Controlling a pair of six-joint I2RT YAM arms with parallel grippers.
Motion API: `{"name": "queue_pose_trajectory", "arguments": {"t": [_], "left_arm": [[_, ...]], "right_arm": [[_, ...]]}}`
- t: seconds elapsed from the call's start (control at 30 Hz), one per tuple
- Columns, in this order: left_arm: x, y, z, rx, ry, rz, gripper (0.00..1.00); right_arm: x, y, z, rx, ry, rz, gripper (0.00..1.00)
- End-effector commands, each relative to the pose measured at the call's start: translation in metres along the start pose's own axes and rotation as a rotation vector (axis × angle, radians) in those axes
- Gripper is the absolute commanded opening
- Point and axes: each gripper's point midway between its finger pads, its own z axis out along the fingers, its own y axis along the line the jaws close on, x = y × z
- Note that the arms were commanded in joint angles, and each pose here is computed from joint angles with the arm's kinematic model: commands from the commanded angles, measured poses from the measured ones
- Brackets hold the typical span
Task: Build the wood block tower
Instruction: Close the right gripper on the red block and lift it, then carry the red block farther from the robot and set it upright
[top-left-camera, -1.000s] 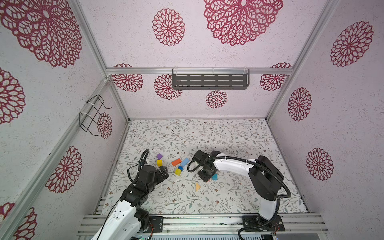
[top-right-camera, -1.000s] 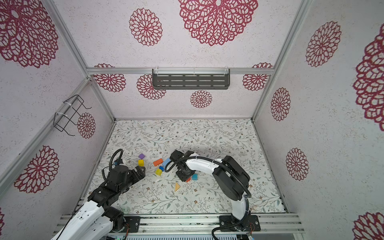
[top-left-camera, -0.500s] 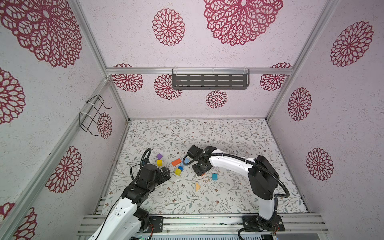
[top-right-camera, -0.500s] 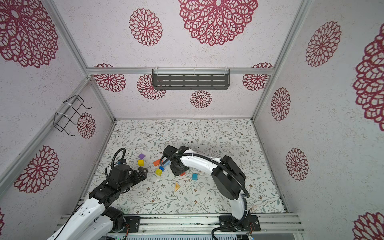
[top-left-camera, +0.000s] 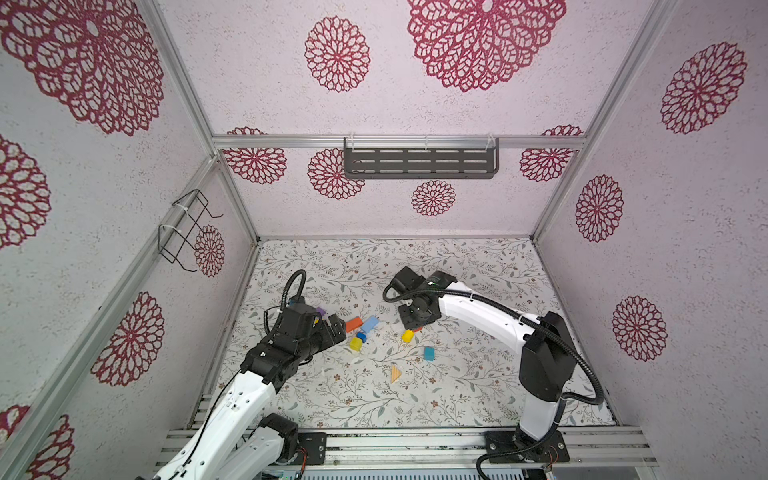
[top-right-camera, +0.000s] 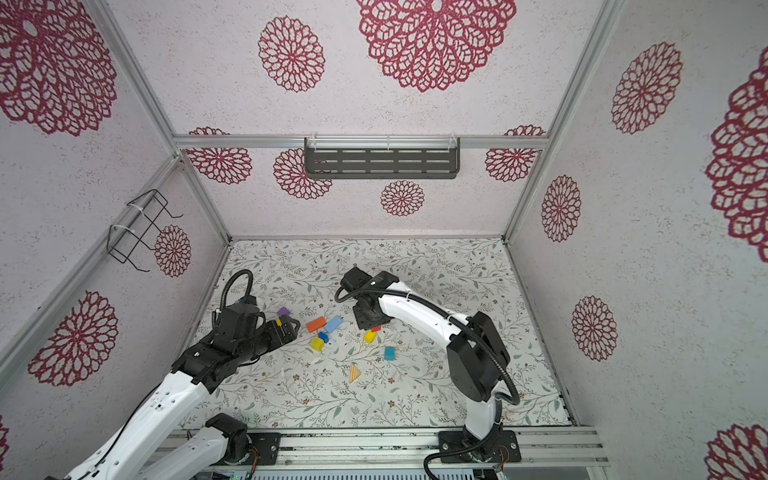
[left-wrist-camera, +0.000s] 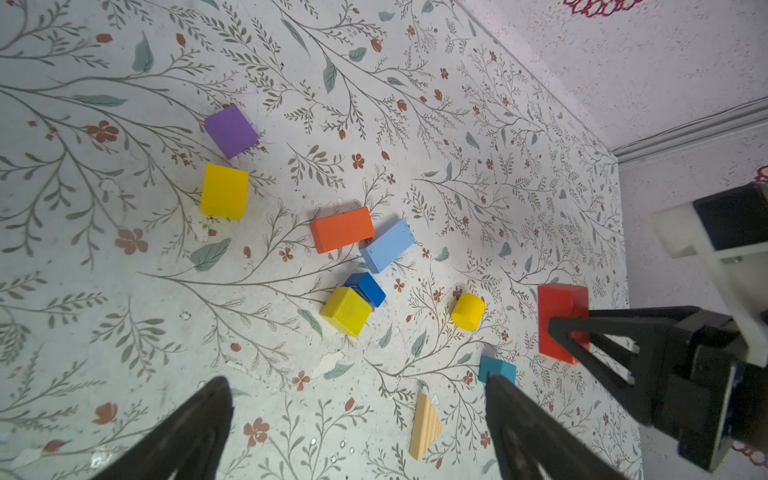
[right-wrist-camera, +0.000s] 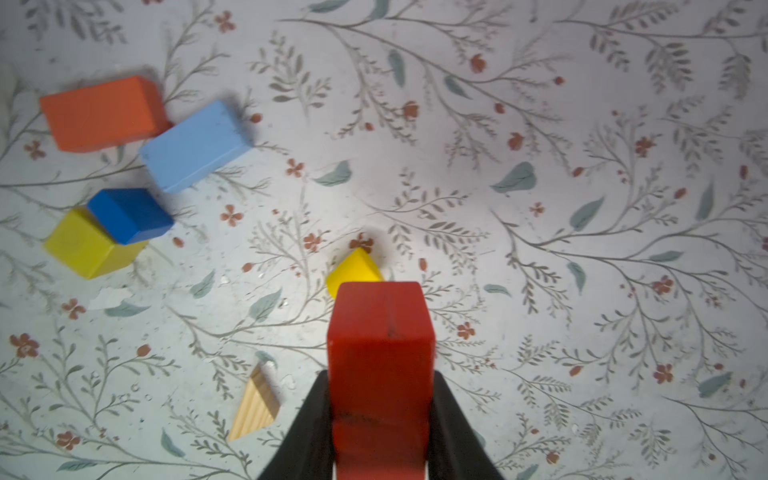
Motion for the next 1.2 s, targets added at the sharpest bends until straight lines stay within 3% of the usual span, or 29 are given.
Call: {"name": "queue_pose_trajectory", "arguments": {"t": [0.0, 0.27, 0.47, 0.67, 0.9, 1.0, 1.17], "left_arm": [[-0.006, -0.004, 0.000, -0.027, 0.011, 0.044, 0.97], [-0.036, 0.000, 0.004, -0.204, 0.003, 0.073, 0.97], [-0.034, -0.015, 0.010, -0.161, 0.051, 0.041, 0.97], [-0.035, -0.023, 0.015, -0.091, 0.014, 0.041, 0.97], [-0.038, -0.023, 0.023, -0.111, 0.026, 0.141, 0.97], [-0.032, -0.022, 0.028, -0.142, 0.092, 0.184, 0.97], [-0.020, -0.024, 0.036, -0.123, 0.134, 0.201, 1.00]], "right_arm": [[-0.007, -0.033, -0.007, 0.008, -0.022, 0.059, 0.19], [-0.021, -0.093, 0.023, 0.026, 0.002, 0.115, 0.18], [-0.026, -0.107, 0.047, -0.041, 0.008, 0.163, 0.18], [-0.034, -0.112, 0.064, -0.066, 0.019, 0.196, 0.15], [-0.041, -0.108, 0.090, -0.063, 0.066, 0.201, 0.12], [-0.043, -0.110, 0.091, -0.040, 0.046, 0.208, 0.14], [-0.039, -0.108, 0.096, 0.001, 0.054, 0.194, 0.27]]}}
